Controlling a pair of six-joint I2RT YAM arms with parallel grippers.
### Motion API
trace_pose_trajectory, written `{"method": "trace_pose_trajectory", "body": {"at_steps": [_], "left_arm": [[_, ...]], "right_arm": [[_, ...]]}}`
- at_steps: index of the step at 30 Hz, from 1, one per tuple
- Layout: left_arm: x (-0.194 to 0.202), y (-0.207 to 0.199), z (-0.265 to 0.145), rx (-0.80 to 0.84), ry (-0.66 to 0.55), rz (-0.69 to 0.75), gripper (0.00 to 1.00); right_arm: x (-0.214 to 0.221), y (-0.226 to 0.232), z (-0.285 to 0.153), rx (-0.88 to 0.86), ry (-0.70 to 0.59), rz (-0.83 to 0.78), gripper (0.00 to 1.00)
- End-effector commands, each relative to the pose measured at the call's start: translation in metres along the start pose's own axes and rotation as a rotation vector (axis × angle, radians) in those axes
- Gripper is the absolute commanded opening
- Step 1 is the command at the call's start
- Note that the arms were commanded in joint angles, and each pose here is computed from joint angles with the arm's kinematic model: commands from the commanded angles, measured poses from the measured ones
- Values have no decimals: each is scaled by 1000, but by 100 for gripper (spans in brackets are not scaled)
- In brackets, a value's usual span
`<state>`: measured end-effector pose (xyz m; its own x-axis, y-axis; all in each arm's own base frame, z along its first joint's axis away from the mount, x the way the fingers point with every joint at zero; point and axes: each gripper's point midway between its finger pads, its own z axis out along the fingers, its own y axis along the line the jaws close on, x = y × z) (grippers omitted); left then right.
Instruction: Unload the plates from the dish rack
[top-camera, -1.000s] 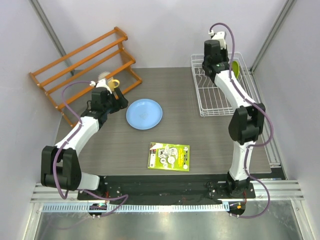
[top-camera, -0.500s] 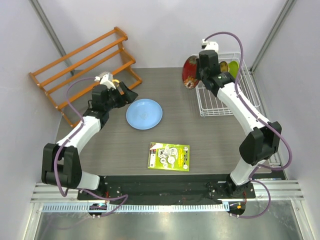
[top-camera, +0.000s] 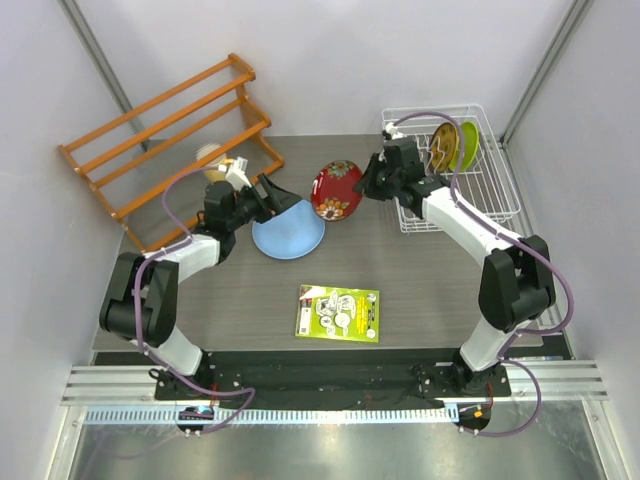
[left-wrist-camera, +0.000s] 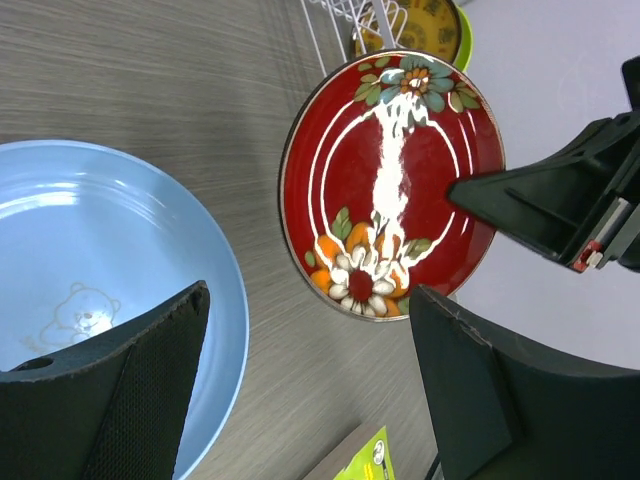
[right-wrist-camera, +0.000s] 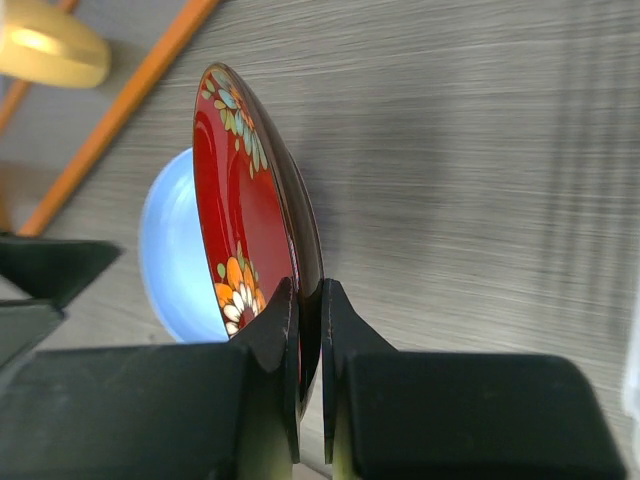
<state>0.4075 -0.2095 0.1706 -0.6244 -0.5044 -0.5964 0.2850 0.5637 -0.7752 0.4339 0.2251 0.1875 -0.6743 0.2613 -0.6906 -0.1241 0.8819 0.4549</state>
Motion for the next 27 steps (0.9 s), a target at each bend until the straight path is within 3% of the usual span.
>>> {"method": "trace_pose_trajectory", "body": {"at_steps": [1,12,15,16,25,27], "left_arm": [[-6,-22,5,138,-39,-25,81],[4,-12,17,161,-45,-71,78],[6,-6,19,147,-45,-80,65],[7,-5,19,144,-43,-82,52],[13,4,20,125,-39,-91,9],[14,5,20,121,-39,-92,0]], "right_arm": [[-39,70,-33,-270,-148,72,1],[-15,91,-34,-393,-120,148,1],[-14,93,-35,-396,-123,148,1],[-15,91,-35,-394,-125,148,1],[-16,97,-34,-415,-119,143,1],[-16,96,-34,-413,-121,143,11]]}}
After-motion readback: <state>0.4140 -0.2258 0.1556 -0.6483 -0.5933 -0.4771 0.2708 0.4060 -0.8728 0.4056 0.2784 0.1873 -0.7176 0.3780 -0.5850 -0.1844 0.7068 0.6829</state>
